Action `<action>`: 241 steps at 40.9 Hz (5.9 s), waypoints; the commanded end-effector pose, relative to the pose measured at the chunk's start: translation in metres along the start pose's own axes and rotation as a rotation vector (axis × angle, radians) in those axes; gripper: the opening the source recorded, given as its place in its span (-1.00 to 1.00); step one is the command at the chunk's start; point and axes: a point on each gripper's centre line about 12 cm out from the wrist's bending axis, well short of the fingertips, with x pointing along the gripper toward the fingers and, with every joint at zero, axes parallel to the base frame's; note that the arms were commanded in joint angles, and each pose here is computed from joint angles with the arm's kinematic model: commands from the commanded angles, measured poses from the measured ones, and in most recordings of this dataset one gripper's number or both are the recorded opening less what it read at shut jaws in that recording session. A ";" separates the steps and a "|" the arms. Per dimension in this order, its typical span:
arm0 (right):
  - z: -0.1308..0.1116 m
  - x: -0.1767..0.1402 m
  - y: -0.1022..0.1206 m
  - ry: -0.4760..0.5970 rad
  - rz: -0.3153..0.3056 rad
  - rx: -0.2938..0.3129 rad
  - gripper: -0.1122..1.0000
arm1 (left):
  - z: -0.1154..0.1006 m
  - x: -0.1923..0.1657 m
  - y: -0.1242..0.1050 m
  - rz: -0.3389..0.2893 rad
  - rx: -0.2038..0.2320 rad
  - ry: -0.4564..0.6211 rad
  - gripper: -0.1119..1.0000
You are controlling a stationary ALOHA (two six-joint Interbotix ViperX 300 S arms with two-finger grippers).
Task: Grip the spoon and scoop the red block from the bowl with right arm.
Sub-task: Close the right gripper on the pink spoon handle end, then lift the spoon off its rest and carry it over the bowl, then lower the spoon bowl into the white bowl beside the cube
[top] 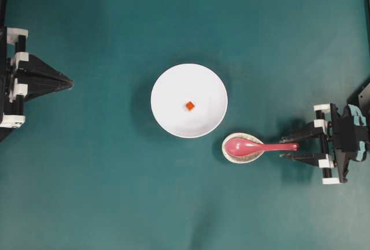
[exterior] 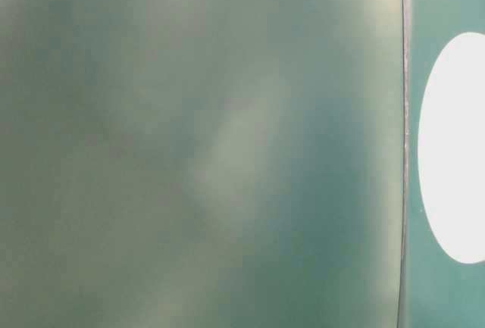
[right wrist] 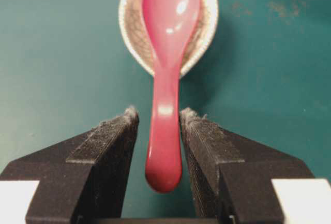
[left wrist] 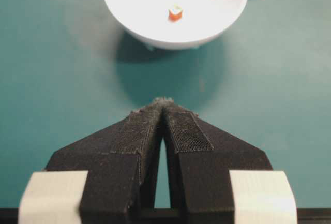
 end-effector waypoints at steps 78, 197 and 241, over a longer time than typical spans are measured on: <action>0.016 -0.004 0.000 -0.078 0.001 0.033 -0.35 | 0.007 0.000 0.001 0.003 0.010 -0.006 -0.80; 0.262 0.075 -0.098 0.622 0.073 0.115 -0.35 | 0.008 -0.002 0.001 0.003 -0.003 -0.003 -0.80; 0.253 0.109 -0.112 0.858 0.028 0.132 -0.35 | 0.008 -0.002 0.001 0.005 -0.003 -0.002 -0.80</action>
